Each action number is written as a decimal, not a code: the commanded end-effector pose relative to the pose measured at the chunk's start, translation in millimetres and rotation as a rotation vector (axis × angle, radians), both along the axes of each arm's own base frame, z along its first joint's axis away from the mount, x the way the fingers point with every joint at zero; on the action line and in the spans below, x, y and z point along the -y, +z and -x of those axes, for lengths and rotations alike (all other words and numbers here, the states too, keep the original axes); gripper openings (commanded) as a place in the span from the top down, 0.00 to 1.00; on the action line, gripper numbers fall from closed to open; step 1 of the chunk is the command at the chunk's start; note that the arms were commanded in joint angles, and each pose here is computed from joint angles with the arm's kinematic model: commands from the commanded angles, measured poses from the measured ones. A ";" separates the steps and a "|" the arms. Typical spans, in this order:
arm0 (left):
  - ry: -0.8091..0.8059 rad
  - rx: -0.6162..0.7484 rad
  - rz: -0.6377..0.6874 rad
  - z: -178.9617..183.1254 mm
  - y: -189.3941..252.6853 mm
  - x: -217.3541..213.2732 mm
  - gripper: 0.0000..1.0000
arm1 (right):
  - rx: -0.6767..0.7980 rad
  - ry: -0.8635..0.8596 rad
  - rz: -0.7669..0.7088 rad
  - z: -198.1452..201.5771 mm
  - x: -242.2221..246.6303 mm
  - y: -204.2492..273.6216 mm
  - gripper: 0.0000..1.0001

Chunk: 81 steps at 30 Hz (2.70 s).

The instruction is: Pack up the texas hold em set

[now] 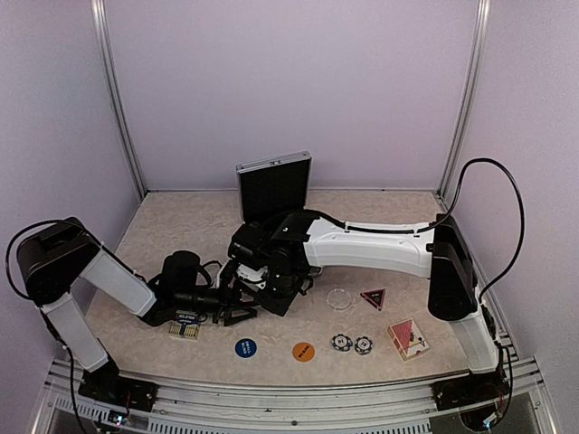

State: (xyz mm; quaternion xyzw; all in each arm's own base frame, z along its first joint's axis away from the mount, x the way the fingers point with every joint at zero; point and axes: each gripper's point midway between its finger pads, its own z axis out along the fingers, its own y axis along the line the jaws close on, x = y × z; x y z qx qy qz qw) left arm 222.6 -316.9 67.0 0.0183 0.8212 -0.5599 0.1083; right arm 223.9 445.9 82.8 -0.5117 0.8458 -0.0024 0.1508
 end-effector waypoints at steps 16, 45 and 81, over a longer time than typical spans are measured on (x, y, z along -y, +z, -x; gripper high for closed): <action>0.012 0.016 0.067 -3.2 12.0 -3.9 0.34 | 0.018 0.024 -0.128 12.2 -19.8 34.9 0.58; -0.044 0.026 0.130 5.7 24.8 10.5 0.74 | 0.006 0.066 -0.165 24.5 -33.0 39.3 0.58; -0.095 0.345 0.261 15.1 106.7 16.7 1.00 | -0.466 0.052 -1.084 59.6 20.7 149.0 0.14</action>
